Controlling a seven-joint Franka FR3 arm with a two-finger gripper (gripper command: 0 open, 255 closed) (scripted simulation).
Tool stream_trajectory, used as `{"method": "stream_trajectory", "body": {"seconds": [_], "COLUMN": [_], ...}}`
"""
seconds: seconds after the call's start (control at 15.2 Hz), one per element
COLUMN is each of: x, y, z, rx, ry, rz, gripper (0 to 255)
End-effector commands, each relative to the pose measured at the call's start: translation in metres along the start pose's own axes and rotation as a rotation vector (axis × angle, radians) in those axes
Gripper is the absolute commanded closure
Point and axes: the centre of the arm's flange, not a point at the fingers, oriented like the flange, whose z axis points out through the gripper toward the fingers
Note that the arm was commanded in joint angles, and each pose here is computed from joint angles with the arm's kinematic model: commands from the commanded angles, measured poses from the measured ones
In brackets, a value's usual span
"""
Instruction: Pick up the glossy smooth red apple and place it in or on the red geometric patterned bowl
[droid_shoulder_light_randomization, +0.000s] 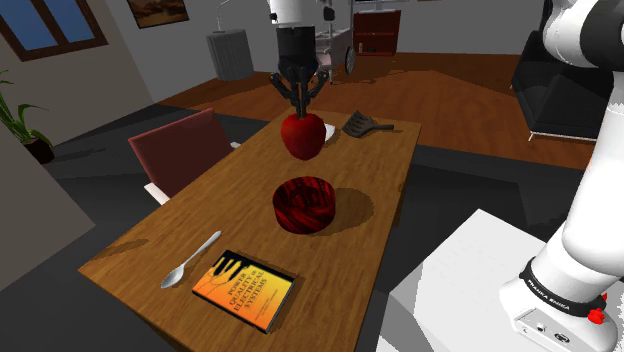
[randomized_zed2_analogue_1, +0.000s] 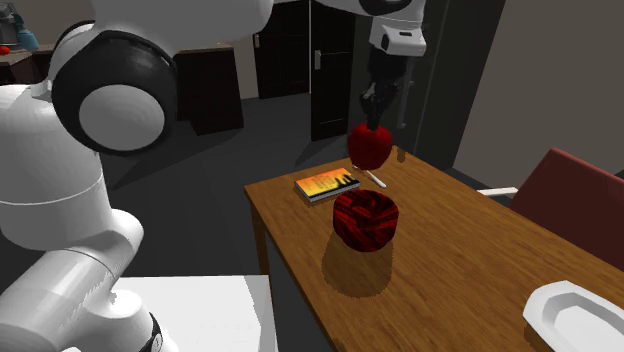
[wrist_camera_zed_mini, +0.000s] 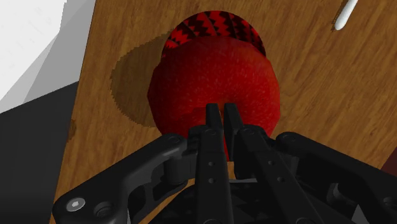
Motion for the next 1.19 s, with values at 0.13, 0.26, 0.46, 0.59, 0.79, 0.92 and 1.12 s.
{"method": "stream_trajectory", "body": {"seconds": [0.13,0.26,0.46,0.59,0.79,0.92,1.12], "x": [0.004,0.005,0.007,0.008,0.01,0.011,0.013], "y": [-0.016,-0.016,-0.016,-0.015,-0.015,-0.015,-0.015], "z": [0.01,0.02,0.036,0.046,0.062,0.073,0.088], "rx": [0.0,0.0,0.0,0.0,0.0,0.0,0.0], "ry": [0.0,0.0,0.0,0.0,0.0,0.0,0.0], "rz": [0.007,0.007,0.007,0.007,0.007,0.007,0.007], "gripper": [255,255,255,255,255,255,255]}}
